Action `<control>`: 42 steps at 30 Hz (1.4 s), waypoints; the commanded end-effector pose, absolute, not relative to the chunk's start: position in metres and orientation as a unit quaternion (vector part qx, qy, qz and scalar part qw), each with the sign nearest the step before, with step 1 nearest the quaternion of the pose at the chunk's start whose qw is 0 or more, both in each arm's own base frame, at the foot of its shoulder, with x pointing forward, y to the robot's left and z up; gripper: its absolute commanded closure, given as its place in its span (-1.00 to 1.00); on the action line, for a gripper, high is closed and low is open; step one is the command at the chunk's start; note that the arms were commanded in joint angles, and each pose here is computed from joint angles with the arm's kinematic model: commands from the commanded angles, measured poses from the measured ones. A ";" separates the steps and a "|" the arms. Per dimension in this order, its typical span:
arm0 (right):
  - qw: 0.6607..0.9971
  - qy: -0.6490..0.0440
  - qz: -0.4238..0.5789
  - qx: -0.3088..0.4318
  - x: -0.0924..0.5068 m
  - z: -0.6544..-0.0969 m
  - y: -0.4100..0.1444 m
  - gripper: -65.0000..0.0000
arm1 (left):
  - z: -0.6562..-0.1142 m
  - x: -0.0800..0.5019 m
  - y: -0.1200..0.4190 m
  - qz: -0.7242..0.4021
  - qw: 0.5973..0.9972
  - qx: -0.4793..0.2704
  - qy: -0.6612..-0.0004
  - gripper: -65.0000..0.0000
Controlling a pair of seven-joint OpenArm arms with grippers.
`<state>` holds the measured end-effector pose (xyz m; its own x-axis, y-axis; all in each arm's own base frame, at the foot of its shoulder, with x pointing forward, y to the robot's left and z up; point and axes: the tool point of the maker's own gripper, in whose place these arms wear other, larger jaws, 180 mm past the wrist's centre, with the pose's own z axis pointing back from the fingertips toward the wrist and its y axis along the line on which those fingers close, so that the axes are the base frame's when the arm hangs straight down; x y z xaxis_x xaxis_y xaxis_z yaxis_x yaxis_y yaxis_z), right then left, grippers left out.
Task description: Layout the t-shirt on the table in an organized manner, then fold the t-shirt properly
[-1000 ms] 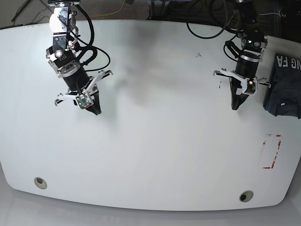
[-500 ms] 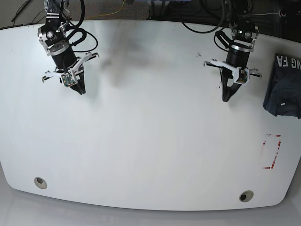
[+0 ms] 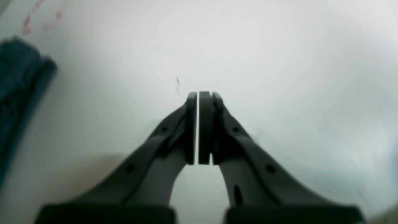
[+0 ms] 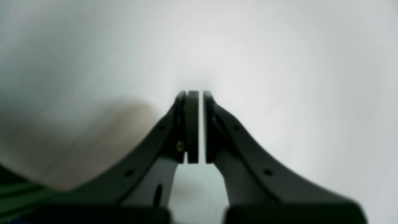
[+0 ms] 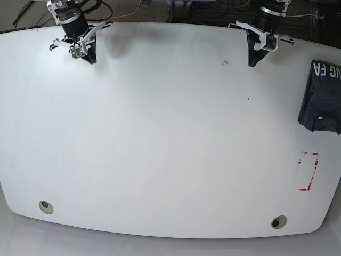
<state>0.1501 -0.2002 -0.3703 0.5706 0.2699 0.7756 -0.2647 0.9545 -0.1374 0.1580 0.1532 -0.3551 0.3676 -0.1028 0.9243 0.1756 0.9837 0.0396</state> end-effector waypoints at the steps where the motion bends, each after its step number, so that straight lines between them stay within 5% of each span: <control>1: 0.889 -0.433 0.147 -0.001 0.132 -0.366 -0.199 0.94 | -0.343 0.146 0.156 -0.066 0.822 -0.026 -0.565 1.00; 26: 0.962 -0.256 0.083 0.036 -0.032 -0.393 -0.182 0.94 | -0.378 0.018 0.167 -0.037 0.911 -0.016 -0.410 1.00; 42: 0.984 -0.159 0.034 0.075 -0.095 -0.457 -0.170 0.94 | -0.466 -0.046 0.172 0.014 0.953 -0.040 -0.300 1.00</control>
